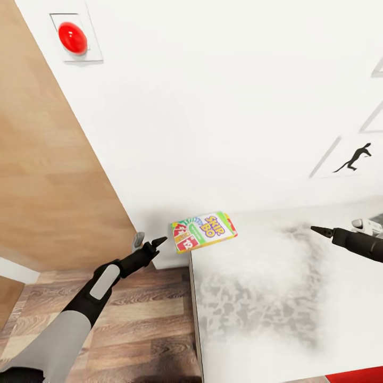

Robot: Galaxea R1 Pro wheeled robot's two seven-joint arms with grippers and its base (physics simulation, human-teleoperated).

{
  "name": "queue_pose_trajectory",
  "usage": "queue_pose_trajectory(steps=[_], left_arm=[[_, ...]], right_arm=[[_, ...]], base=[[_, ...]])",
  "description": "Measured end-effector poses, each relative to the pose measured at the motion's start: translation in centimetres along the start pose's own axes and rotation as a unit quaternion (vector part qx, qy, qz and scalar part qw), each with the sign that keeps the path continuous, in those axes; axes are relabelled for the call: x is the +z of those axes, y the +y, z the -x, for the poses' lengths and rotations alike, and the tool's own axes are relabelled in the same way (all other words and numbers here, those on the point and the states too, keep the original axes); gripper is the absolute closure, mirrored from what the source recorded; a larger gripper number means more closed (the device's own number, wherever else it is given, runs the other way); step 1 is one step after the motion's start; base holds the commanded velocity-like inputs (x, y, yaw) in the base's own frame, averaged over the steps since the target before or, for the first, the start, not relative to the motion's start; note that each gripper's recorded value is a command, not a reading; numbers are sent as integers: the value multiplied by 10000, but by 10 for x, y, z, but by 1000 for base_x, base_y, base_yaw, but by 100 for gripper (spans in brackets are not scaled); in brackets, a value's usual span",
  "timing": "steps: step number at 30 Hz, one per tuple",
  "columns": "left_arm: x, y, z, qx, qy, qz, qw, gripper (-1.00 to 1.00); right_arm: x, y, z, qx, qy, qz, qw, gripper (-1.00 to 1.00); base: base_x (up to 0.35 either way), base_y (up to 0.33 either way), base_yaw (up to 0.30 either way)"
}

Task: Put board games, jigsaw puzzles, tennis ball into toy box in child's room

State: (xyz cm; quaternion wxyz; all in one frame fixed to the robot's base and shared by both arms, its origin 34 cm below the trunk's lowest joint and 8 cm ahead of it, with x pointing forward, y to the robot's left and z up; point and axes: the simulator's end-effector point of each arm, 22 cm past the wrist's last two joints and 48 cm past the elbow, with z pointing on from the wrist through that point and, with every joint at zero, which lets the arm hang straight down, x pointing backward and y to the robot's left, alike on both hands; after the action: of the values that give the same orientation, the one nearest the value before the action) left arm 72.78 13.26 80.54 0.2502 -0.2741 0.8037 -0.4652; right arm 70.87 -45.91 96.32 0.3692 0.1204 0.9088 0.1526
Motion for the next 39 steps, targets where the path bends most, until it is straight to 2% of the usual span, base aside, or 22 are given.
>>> queue_pose_trajectory(steps=[28,39], left_arm=[[6,13,-8,-107,92,-142,9998,-100],[6,11,-9,-126,99,-254,9995,-100]], right_arm=[[16,-11,-18,44,202,-85,9998,-100],[14,-10,-14,-25,150,-105,9998,-100]], base=[[0,0,0],[0,0,0]])
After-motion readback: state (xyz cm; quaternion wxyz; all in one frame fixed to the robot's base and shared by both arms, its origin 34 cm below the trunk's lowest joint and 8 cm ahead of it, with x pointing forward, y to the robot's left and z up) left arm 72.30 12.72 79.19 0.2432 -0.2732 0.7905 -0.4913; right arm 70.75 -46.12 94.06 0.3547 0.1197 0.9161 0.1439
